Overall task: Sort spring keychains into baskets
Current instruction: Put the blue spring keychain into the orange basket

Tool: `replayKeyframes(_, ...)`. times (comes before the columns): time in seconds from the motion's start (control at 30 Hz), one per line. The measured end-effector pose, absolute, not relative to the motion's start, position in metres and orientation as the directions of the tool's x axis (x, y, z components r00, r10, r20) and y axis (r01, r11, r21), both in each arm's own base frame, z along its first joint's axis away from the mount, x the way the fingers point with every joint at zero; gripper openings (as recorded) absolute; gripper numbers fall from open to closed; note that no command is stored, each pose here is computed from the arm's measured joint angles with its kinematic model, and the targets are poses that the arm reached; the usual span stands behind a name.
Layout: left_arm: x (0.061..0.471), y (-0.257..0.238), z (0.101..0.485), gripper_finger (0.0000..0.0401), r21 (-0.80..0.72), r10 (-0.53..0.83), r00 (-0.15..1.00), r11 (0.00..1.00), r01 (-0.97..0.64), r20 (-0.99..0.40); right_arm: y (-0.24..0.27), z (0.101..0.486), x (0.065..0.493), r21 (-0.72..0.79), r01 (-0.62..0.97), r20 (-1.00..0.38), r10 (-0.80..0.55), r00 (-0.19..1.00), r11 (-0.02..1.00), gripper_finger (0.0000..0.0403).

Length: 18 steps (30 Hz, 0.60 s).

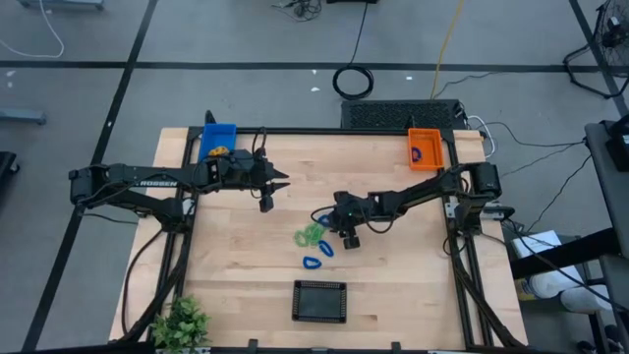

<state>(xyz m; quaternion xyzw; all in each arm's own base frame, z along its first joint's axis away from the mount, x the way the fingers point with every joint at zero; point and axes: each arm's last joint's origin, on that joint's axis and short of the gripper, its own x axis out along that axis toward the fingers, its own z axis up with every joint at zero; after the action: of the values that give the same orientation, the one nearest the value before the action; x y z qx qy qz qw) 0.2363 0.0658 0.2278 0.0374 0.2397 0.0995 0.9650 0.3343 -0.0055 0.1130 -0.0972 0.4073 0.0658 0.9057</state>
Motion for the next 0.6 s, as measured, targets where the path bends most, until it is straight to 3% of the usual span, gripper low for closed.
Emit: replayKeyframes(0.6,0.2363,0.0658,0.2278,0.0108,0.120,0.210,0.865,0.977,-0.174,-0.455,-0.0053,0.1119,0.3337,-0.119,-0.201,-0.756,0.043,0.654,0.972,0.0120)
